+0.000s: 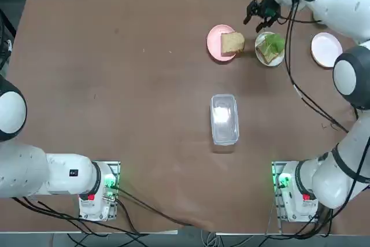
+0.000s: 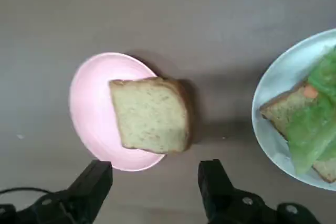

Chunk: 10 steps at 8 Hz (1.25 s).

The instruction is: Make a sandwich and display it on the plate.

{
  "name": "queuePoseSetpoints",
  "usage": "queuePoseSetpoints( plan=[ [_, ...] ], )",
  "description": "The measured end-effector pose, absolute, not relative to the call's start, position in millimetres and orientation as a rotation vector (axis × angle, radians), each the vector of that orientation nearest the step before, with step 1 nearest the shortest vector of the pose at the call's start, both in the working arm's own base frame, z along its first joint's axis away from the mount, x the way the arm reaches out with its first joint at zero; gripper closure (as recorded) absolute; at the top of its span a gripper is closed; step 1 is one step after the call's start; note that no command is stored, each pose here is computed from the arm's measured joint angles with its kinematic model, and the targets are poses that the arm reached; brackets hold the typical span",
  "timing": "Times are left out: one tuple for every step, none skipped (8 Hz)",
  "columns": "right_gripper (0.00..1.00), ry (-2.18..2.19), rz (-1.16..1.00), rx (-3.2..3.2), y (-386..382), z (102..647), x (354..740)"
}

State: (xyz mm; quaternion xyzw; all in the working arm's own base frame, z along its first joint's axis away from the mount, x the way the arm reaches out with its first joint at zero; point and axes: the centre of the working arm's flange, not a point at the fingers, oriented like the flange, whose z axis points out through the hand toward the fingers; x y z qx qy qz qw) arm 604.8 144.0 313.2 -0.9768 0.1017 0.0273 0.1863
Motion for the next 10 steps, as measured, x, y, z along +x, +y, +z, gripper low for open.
queuePoseSetpoints(
  plan=[
    [0.00,0.280,0.077,-2.772,148.1,296.4,602.2],
    [0.01,0.276,0.066,-2.793,152.0,281.3,602.3],
    [0.01,0.263,0.059,-2.813,155.1,267.2,602.4],
    [0.01,0.244,0.063,-2.829,156.5,254.9,601.9],
    [0.01,0.235,0.070,-2.838,155.5,245.0,601.6],
    [0.01,0.245,0.071,-2.830,154.3,236.8,602.0],
    [0.03,0.251,0.062,-2.821,154.3,231.3,603.7],
    [0.04,0.229,0.045,-2.820,153.8,226.9,605.4],
    [0.04,0.213,0.036,-2.822,153.2,223.8,606.5],
    [0.05,0.212,0.030,-2.817,153.5,222.8,607.8]
  ],
)
